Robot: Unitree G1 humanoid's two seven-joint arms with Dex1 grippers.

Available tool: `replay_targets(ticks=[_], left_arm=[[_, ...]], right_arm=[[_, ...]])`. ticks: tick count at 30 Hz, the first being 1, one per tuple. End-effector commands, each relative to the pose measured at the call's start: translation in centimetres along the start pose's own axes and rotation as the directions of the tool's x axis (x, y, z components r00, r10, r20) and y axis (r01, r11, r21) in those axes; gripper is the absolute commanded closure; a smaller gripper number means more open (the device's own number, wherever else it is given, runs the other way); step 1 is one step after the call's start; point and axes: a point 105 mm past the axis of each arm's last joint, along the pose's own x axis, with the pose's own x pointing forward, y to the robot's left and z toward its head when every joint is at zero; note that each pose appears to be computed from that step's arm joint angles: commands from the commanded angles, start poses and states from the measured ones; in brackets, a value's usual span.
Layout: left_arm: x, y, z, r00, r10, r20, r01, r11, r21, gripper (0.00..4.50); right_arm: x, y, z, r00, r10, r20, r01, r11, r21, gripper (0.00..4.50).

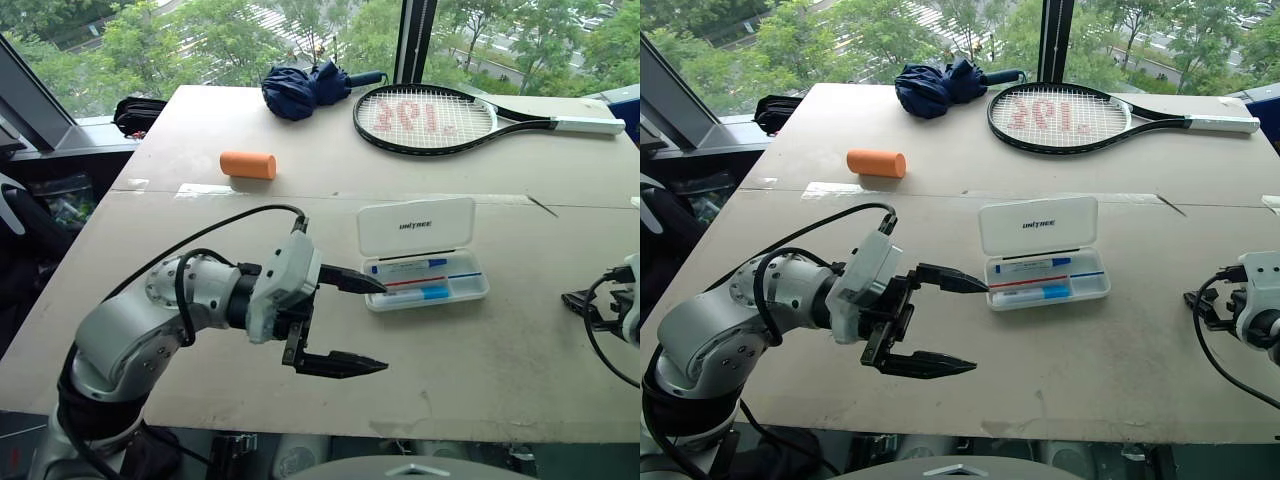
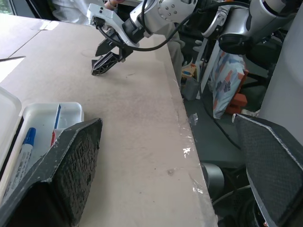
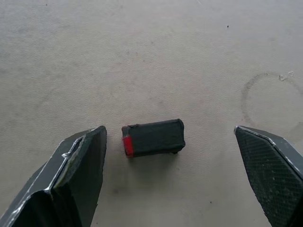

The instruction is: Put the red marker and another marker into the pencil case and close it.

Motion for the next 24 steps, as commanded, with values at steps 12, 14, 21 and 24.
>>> replay_targets(ticks=[12,14,21,24], left_arm=[[-0.1,-3.0,3.2,1.0,-0.005,0.002,0.005,0.998,0.061,0.01],[-0.1,-2.5,3.5,1.0,-0.006,0.001,0.006,0.998,0.06,0.01],[-0.1,-2.1,4.1,1.0,-0.005,-0.005,0.006,0.998,0.058,0.01],[-0.1,-2.0,4.0,1.0,0.001,-0.008,-0.001,0.999,0.051,0.01]], right_arm=[[-3.5,-1.1,1.3,0.935,0.294,-0.198,-0.353,0.717,-0.602,0.14],[-3.0,-1.4,2.1,0.911,0.326,-0.253,-0.41,0.653,-0.636,0.14],[-0.6,-1.8,4.1,0.855,0.351,-0.382,-0.515,0.483,-0.709,0.14],[0.3,-1.7,4.7,0.834,0.353,-0.423,-0.548,0.446,-0.708,0.14]])
